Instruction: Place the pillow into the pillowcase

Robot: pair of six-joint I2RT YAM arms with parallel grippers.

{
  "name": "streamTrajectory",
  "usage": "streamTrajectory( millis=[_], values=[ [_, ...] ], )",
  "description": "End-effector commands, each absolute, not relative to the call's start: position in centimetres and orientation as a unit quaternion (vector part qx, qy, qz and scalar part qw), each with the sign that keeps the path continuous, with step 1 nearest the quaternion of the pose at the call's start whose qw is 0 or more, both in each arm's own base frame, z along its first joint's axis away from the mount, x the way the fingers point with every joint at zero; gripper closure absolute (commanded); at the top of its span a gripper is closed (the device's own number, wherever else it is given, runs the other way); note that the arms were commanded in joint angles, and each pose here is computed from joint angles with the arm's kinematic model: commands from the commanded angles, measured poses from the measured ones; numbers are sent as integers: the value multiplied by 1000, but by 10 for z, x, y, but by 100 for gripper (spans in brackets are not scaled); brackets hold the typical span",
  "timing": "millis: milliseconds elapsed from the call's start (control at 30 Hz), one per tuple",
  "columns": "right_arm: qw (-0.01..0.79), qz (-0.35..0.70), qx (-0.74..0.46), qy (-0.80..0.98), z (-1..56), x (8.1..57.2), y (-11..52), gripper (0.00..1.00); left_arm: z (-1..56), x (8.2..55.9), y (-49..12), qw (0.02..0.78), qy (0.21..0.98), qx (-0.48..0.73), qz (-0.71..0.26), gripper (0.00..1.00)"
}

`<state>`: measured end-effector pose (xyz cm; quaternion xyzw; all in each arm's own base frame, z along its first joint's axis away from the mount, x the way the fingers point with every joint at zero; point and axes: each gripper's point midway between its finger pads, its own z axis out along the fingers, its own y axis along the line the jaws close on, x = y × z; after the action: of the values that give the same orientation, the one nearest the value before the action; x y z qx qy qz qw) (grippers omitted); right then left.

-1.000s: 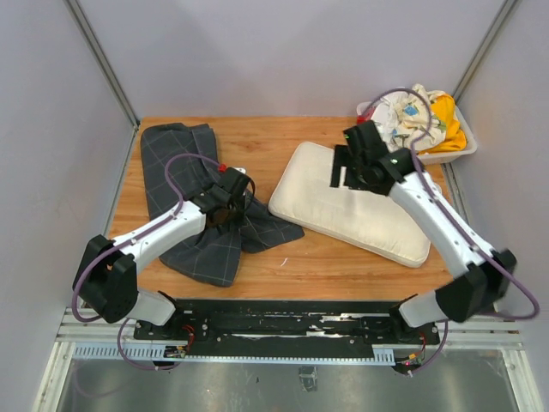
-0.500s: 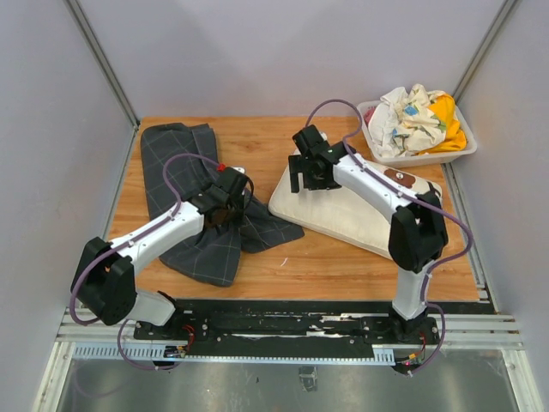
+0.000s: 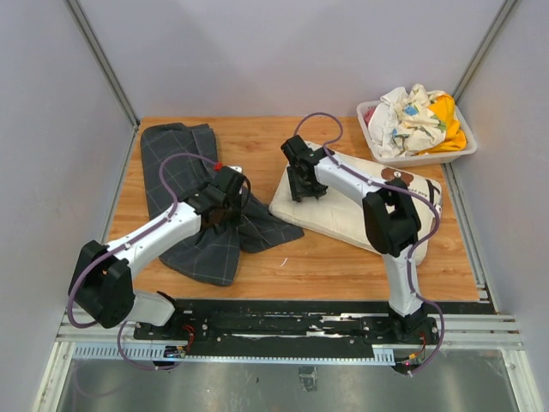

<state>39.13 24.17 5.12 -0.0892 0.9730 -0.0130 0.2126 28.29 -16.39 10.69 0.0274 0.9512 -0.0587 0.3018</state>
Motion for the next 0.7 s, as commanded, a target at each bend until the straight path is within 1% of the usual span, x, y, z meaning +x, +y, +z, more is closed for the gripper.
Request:
streamTrajectory(
  millis=[0, 33, 167, 300, 467, 567, 667],
  values=[
    [138, -20, -105, 985, -23, 363, 244, 57, 112, 281, -160, 307, 949, 27, -60, 100],
    [136, -22, -104, 985, -25, 362, 242, 64, 112, 281, -160, 307, 950, 27, -60, 100],
    [133, -27, -99, 986, -25, 357, 232, 98, 112, 281, -161, 307, 949, 26, -62, 100],
    [157, -36, -95, 982, 1, 353, 220, 99, 113, 283, -162, 307, 949, 25, -63, 100],
    [239, -53, -105, 964, 84, 348, 191, 99, 113, 286, -162, 309, 949, 24, -63, 100],
    [279, -24, -129, 951, 133, 334, 184, 99, 114, 291, -165, 310, 948, 24, -67, 100],
    [293, 16, -159, 943, 167, 310, 183, 99, 117, 298, -169, 312, 947, 24, -73, 100]
  ],
)
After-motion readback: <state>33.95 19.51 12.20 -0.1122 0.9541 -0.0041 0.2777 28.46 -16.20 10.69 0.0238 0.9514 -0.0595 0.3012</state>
